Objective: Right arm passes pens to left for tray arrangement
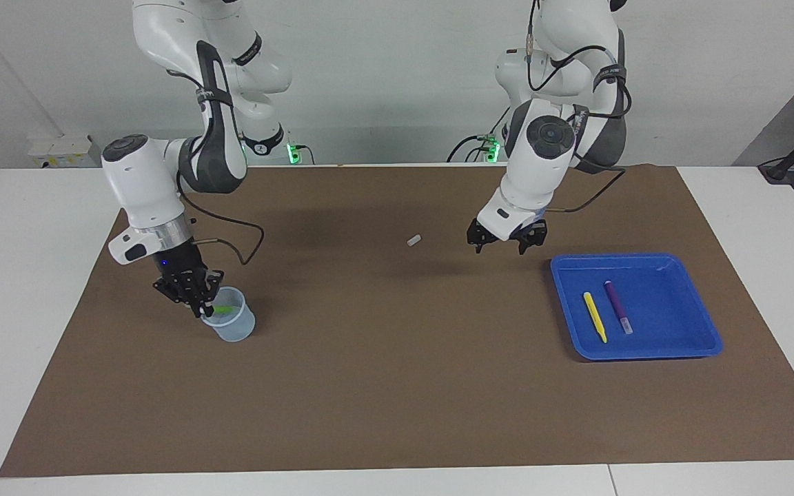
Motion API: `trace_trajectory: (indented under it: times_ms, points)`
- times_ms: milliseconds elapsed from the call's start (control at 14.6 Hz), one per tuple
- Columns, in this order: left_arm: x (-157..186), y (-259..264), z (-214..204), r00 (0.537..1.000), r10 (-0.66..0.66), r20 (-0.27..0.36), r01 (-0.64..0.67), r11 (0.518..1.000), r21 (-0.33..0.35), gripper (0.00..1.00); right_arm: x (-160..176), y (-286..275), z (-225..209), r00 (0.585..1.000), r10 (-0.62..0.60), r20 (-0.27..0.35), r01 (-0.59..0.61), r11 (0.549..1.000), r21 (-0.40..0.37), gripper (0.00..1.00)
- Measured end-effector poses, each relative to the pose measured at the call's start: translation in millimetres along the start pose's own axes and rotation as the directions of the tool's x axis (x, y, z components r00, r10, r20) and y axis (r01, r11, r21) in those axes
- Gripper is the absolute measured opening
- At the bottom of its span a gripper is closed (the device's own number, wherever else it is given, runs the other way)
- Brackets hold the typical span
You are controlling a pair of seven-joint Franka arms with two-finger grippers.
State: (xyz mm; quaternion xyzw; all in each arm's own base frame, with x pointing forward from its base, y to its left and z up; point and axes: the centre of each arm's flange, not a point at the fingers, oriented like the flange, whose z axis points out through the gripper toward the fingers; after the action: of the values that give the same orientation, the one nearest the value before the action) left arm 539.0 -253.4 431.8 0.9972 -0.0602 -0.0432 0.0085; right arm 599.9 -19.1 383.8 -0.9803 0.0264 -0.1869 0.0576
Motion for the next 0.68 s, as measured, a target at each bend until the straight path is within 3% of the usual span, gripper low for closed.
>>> trace_trajectory:
  times_ms: [274, 684]
  points:
    - [-9, 25, 0, 1.0, 0.016, 0.014, -0.016, 0.999, -0.041, 1.0, 12, -8, -23, 0.999, -0.014, -0.032, 0.014, 1.0, 0.004, 0.19]
    - [-35, 102, -2, 0.999, -0.012, -0.048, 0.008, 0.997, -0.079, 1.0, 56, -40, -139, 1.0, -0.01, -0.003, 0.01, 0.999, 0.05, 0.19]
